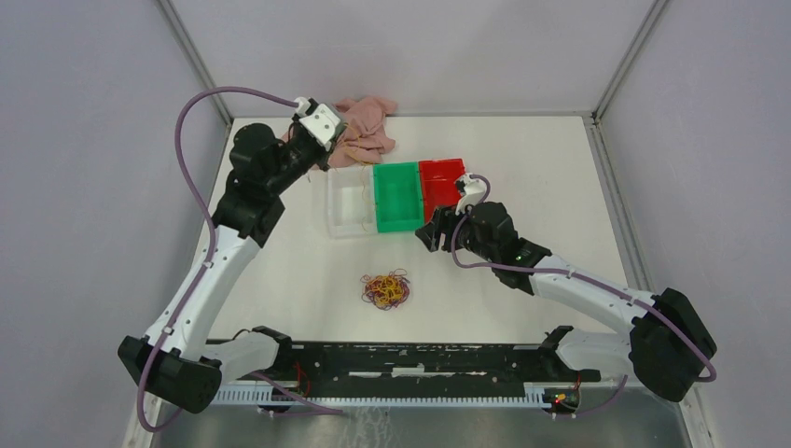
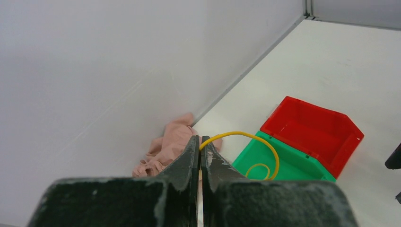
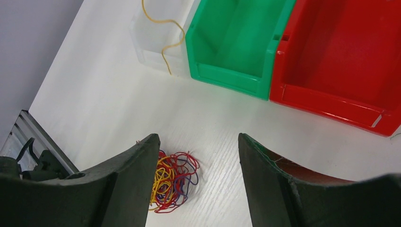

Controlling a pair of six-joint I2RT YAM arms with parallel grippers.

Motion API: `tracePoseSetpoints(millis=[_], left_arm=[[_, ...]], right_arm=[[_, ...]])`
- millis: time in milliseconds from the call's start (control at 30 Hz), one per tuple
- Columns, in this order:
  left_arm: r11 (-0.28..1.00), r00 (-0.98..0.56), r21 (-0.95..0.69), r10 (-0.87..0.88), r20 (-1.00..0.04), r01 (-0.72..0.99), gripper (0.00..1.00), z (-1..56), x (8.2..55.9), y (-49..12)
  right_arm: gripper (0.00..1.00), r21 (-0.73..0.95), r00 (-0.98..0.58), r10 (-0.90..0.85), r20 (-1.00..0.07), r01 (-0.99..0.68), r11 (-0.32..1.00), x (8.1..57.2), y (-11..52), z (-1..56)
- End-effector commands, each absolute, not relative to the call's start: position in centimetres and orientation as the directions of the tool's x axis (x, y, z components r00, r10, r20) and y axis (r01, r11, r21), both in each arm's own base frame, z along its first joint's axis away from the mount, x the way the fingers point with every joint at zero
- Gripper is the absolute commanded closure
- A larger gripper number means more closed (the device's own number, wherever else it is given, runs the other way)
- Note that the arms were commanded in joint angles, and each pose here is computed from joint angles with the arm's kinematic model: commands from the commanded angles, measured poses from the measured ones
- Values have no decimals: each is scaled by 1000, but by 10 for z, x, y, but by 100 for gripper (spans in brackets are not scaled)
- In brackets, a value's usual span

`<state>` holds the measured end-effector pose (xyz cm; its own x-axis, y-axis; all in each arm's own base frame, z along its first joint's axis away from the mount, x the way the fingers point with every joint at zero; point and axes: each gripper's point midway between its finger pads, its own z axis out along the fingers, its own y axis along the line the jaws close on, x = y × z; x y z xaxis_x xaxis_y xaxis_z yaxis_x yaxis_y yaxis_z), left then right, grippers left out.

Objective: Untangle the cables
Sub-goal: Place the cable in the bin.

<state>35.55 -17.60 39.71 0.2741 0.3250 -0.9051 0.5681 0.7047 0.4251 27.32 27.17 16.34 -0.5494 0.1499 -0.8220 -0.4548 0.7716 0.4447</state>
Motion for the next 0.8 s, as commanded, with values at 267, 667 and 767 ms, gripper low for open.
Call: tracePoseSetpoints(millis=[267,667,767], left_arm=[[743,400,550,404,-823,381,97,444,366,-155],[670,238,608,566,-789,425,97,345,395,-150],[668,170,584,580,-797,460,97,319,401,-150]], right_arm=[[32,468,-546,181,-818,-450,761,282,276,172],[32,458,-539,182,-822,-436,774,282,268,174],[32,454,-538,185,-822,-426,782,283,265,173]])
